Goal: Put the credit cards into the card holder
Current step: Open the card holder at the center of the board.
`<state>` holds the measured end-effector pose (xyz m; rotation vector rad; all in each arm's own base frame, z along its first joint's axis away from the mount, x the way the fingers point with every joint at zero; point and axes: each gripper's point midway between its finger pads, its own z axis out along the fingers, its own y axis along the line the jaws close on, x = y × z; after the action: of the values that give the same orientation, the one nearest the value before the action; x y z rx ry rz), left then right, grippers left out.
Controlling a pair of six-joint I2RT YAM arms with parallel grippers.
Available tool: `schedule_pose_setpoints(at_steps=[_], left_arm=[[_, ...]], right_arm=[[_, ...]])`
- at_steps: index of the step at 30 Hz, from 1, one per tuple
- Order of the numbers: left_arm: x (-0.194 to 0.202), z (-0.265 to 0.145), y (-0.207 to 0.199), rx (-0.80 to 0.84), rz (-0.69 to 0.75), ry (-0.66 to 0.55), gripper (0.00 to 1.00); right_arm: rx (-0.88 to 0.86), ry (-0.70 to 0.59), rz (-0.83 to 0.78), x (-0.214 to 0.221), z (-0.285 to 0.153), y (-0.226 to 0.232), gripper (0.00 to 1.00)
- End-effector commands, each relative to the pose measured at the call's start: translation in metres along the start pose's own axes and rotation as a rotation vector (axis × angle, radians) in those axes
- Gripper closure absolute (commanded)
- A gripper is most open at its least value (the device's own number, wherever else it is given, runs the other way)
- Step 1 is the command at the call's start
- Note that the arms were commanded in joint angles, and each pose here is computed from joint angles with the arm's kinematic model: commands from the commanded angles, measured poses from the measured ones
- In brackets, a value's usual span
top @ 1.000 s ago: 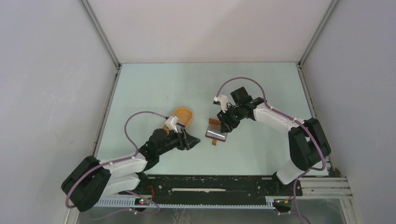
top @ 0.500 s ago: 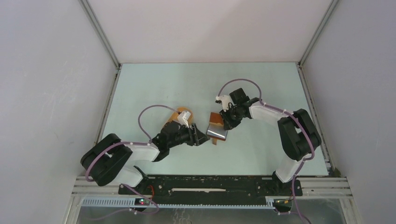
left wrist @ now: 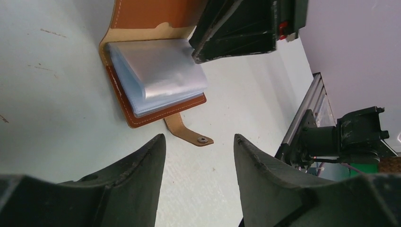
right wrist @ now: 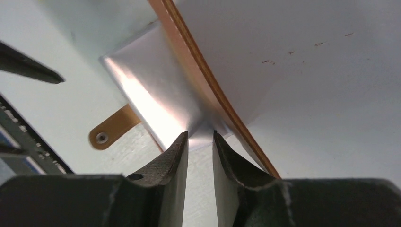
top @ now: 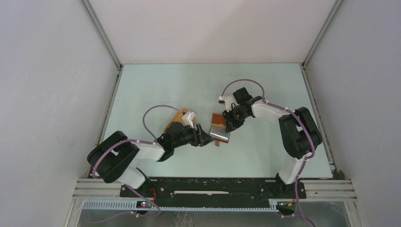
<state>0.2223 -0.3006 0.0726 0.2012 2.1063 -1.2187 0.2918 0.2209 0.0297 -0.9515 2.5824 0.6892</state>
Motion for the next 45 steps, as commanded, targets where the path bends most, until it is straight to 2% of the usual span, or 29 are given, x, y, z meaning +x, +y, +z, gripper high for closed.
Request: schedule_pose_setpoints(at_steps=[1, 5, 10, 16, 20, 23, 27, 33, 36, 38, 45], left_arm=[[-0.027, 0.002, -0.021, 0.046, 0.068, -0.071, 0.4], [-0.03, 0.003, -0.023, 0.045, 0.084, -0.069, 0.4], [-0.033, 0.007, -0.025, 0.052, 0.089, -0.068, 0.4], [-0.032, 0.009, -0.025, 0.052, 0.08, -0.06, 0.4], [-0.032, 0.008, -0.024, 0.049, 0.083, -0.061, 0.4], [-0.032, 0.006, -0.025, 0.05, 0.088, -0.069, 0.4], [-0.033, 0.001, -0.024, 0.042, 0.096, -0.081, 0.4], [-0.033, -0.012, -0.022, 0.026, 0.112, -0.108, 0.4], [-0.033, -0.02, -0.021, 0.023, 0.12, -0.126, 0.4], [-0.034, -0.025, -0.023, 0.027, 0.124, -0.142, 0.39], [-0.039, -0.039, -0.033, 0.065, 0.047, -0.227, 0.35]], right_arm=[[-0.104, -0.134, -0.08, -0.033, -0.038, 0.028, 0.66], [-0.09, -0.171, -0.111, -0.04, -0.048, 0.028, 0.63], [0.035, -0.19, -0.123, -0.053, -0.042, 0.004, 0.61], [0.174, -0.127, -0.098, -0.058, -0.025, -0.025, 0.62], [0.263, -0.017, -0.148, -0.047, -0.006, -0.036, 0.62], [0.245, 0.037, -0.155, -0.039, 0.004, -0.032, 0.62], [0.21, 0.048, -0.148, -0.035, 0.005, -0.028, 0.62], [0.1, -0.032, -0.122, -0.044, -0.019, -0.007, 0.63], [-0.085, -0.074, -0.109, -0.041, -0.029, 0.024, 0.63], [-0.15, -0.089, -0.104, -0.039, -0.035, 0.035, 0.63], [-0.189, -0.111, -0.113, -0.039, -0.041, 0.044, 0.62]])
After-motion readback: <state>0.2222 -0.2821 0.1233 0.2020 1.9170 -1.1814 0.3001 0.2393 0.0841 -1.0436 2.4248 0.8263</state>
